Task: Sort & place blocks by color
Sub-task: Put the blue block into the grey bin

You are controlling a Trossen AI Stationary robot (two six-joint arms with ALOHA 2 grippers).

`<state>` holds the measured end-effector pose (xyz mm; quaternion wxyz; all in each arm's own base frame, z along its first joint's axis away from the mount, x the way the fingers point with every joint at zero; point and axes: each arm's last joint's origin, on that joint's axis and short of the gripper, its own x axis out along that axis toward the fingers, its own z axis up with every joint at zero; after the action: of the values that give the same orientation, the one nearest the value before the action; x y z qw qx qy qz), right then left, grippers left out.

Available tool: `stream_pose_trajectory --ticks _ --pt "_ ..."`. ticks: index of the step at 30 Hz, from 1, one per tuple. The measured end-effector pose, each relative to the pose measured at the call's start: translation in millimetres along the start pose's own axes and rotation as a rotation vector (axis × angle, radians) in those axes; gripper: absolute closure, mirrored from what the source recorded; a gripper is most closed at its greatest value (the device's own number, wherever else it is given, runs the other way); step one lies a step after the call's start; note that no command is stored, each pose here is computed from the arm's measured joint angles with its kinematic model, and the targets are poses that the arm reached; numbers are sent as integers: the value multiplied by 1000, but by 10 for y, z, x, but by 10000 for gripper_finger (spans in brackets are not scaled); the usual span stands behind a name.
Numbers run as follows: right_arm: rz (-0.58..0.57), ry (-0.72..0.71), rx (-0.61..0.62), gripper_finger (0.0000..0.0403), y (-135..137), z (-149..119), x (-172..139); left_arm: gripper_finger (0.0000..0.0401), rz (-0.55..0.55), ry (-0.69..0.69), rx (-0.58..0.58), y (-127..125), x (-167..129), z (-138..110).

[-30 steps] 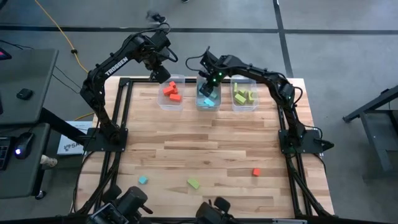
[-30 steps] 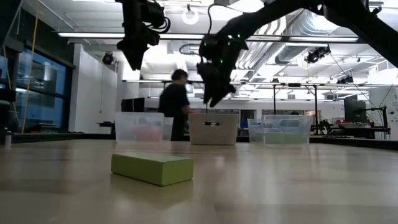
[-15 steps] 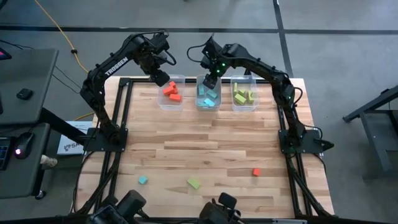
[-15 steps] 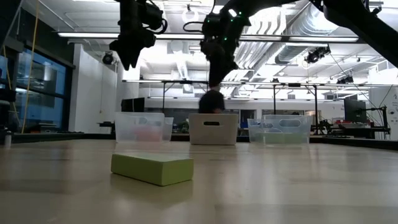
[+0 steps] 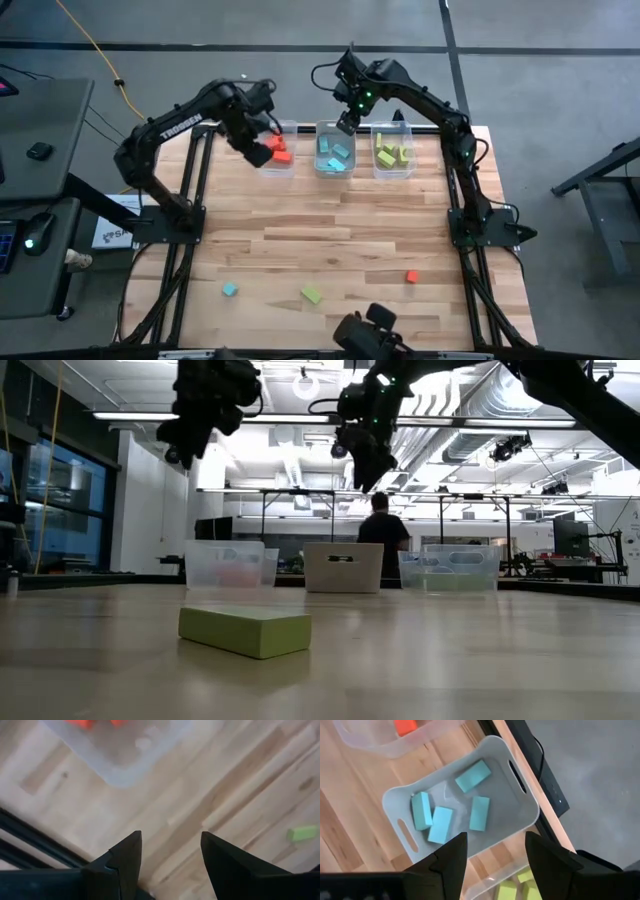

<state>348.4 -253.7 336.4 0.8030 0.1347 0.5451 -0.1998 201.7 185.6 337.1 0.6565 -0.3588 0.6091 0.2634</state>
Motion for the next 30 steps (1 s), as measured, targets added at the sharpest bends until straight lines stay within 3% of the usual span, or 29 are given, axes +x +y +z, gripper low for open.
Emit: stream_pose_trajectory --ticks 19,30 --pt "20 73 76 213 23 -69 3 219 68 149 -70 -419 442 -975" --pt "19 78 104 213 63 -68 5 219 75 129 -77 -558 475 -1497"
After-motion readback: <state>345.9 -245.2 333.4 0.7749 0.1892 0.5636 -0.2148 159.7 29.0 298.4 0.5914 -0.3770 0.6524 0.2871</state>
